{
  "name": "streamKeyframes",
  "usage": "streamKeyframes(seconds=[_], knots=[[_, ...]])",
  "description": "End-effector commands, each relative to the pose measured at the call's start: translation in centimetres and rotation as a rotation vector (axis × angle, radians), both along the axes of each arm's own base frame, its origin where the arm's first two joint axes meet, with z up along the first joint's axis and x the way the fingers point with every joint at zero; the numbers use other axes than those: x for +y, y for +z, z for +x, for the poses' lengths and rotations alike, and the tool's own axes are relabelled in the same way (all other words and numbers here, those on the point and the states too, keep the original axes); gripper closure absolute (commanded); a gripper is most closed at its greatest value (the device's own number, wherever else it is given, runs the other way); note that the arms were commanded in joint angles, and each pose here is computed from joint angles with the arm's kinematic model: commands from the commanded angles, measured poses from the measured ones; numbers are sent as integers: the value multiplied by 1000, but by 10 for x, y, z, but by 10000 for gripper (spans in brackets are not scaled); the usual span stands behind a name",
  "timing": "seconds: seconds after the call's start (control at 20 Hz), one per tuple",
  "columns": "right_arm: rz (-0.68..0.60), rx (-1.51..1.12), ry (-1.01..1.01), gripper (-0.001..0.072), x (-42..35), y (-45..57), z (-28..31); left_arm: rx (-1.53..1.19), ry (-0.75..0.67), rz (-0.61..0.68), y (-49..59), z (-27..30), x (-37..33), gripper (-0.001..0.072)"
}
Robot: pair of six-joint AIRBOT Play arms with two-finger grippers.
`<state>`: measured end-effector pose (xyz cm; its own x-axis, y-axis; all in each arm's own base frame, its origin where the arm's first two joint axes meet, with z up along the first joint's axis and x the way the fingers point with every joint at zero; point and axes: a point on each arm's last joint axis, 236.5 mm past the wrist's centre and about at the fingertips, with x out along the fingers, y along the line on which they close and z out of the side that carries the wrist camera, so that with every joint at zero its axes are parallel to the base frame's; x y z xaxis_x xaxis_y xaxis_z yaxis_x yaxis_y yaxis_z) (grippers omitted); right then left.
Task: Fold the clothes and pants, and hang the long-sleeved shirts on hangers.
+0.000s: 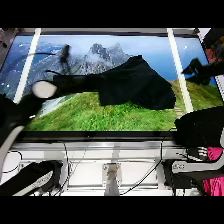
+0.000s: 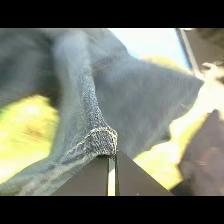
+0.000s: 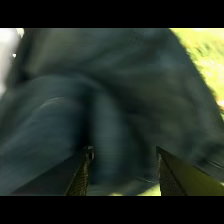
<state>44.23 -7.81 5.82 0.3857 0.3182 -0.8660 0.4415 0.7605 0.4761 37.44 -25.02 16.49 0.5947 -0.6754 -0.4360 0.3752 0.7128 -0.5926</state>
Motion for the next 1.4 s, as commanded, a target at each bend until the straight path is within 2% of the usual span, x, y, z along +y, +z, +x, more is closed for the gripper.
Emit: streamKeyframes(seconds=[0.0, 0.1, 0.3, 0.4, 0.7, 0.8, 0.85, 0.9, 1.0, 1.2, 1.35], knots=[[25, 214, -37, 255, -14, -67, -33, 24, 210, 287, 4, -22, 113, 698], [72, 315, -18, 204, -5, -96, -50, 75, 275, 398, -7, -33, 153, 698], [114, 414, 15, 197, 5, -127, -61, 102, 352, 540, -19, -31, 198, 698], [111, 402, 9, 197, 6, -133, -55, 99, 394, 625, -23, -27, 222, 698], [91, 329, 32, 197, 29, -137, -30, 180, 487, 769, -48, -17, 280, 699], [72, 299, 40, 199, 36, -138, -20, 239, 460, 821, -66, -18, 294, 698], [65, 290, 44, 237, 39, -138, -17, 273, 442, 846, -75, -20, 301, 698], [62, 285, 51, 312, 43, -138, -16, 310, 438, 853, -84, -22, 305, 698], [59, 290, 57, 671, 45, -138, -16, 365, 410, 872, -102, -23, 308, 698], [47, 280, 50, 687, 35, -127, -18, 431, 342, 886, -134, -17, 304, 699], [7, 170, 32, 689, 17, -76, -2, 427, 322, 861, -168, -6, 297, 699]])
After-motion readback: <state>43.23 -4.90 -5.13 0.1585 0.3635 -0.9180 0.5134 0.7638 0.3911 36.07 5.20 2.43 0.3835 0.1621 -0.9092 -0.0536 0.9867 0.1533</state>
